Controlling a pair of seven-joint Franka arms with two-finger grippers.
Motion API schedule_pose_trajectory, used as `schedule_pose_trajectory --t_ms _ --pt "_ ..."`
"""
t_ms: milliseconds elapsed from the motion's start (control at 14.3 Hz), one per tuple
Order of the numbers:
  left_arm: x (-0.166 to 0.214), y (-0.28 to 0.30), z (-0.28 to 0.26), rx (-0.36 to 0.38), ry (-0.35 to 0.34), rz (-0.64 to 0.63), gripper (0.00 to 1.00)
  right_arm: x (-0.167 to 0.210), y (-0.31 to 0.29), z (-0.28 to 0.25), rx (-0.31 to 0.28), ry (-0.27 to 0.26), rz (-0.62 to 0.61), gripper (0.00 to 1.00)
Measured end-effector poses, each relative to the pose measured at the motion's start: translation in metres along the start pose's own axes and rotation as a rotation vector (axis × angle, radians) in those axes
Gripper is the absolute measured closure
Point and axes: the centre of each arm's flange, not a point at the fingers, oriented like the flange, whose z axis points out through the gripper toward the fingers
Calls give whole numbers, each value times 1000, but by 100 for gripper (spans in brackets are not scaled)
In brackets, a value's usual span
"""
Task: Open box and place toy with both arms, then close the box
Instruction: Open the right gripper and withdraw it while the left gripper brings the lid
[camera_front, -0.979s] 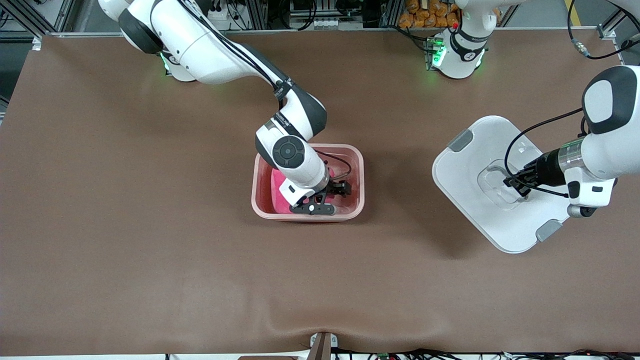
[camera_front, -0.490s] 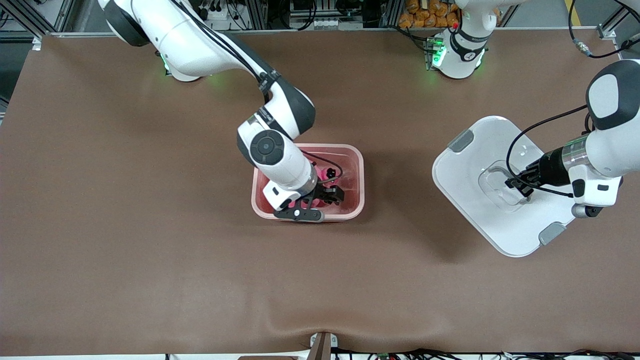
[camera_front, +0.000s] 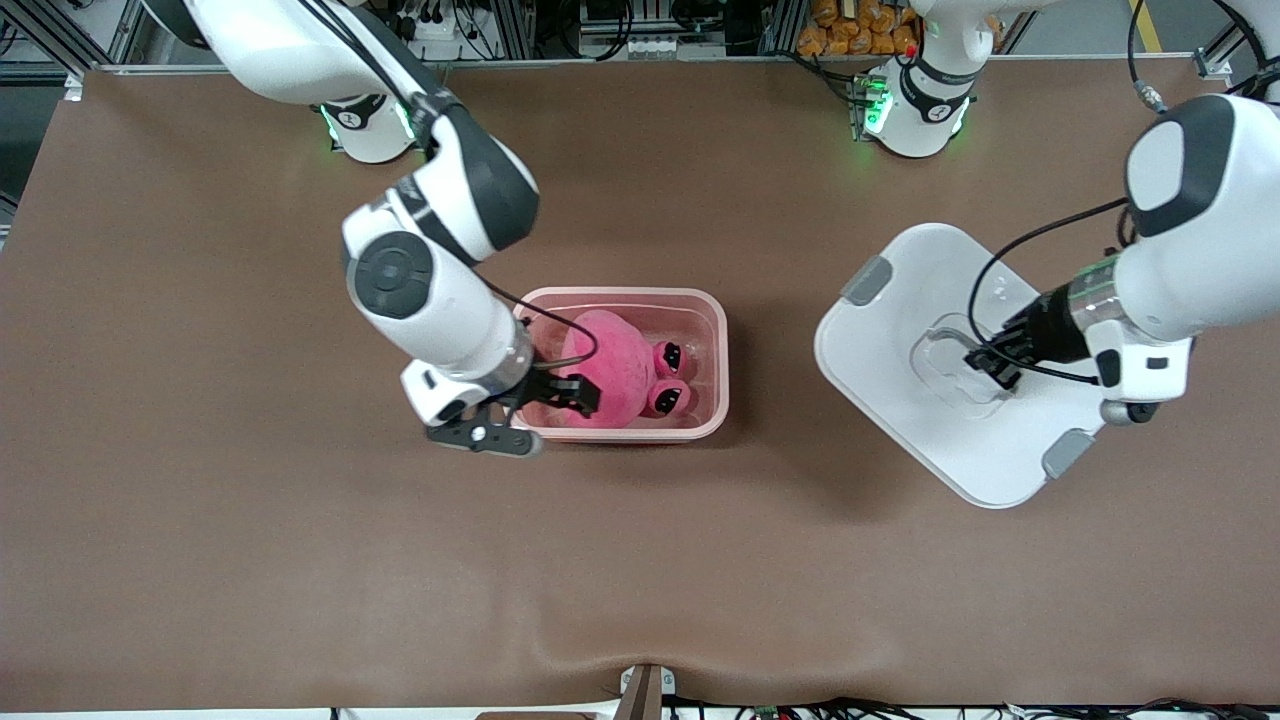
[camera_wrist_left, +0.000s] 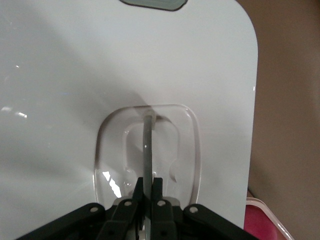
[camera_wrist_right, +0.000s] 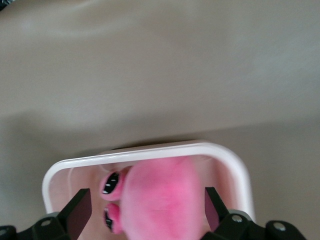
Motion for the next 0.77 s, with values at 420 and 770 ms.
schedule_pose_trajectory --t_ms 420,770 --pt "-86 40 4 -23 -20 -213 93 20 102 -76 -48 23 -127 0" --pt "-165 82 28 -108 -9 -334 93 24 189 -140 -123 -8 -250 0"
